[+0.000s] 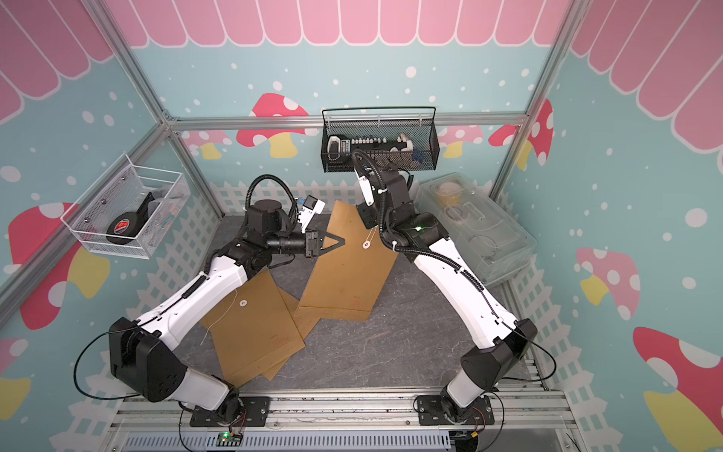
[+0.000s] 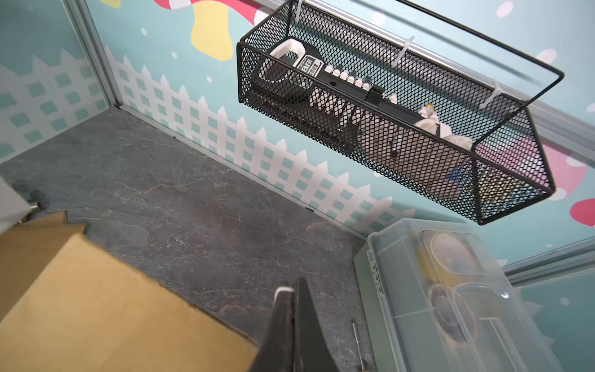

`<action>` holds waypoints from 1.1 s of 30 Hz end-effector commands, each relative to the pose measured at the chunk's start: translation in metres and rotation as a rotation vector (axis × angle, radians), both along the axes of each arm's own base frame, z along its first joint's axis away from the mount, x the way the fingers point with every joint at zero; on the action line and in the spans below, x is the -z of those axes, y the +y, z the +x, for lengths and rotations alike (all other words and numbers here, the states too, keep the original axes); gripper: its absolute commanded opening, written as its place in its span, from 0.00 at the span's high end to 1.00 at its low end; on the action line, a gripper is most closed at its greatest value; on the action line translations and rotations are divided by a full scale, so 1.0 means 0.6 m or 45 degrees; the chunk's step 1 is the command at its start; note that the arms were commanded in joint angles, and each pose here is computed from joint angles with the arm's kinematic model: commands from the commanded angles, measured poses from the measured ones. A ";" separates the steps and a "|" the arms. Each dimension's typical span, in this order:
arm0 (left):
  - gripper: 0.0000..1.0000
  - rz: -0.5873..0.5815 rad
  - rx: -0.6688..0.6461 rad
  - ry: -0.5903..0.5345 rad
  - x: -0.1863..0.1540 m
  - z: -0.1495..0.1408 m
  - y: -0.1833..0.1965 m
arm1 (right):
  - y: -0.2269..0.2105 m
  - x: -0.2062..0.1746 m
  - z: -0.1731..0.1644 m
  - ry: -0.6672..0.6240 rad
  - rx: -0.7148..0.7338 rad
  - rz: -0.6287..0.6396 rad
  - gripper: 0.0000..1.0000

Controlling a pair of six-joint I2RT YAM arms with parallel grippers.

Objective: Close the mouth of the file bag
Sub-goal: Close the file bag.

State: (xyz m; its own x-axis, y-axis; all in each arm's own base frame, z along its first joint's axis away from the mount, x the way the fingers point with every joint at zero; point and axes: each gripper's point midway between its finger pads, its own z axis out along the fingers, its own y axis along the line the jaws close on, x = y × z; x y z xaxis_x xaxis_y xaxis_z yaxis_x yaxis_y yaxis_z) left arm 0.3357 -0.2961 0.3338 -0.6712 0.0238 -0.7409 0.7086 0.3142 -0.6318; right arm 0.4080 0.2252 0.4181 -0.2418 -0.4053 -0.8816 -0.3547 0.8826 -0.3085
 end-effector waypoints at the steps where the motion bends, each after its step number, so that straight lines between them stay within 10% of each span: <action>1: 1.00 0.021 -0.097 -0.011 0.004 0.028 0.023 | -0.020 0.001 -0.002 -0.011 0.081 -0.204 1.00; 9: 1.00 0.039 -0.174 -0.037 0.005 0.043 0.035 | 0.009 0.025 -0.021 0.166 -0.012 -0.307 1.00; 33: 1.00 -0.042 -0.256 -0.053 -0.018 0.055 0.059 | 0.139 0.055 -0.072 0.366 -0.442 0.306 1.00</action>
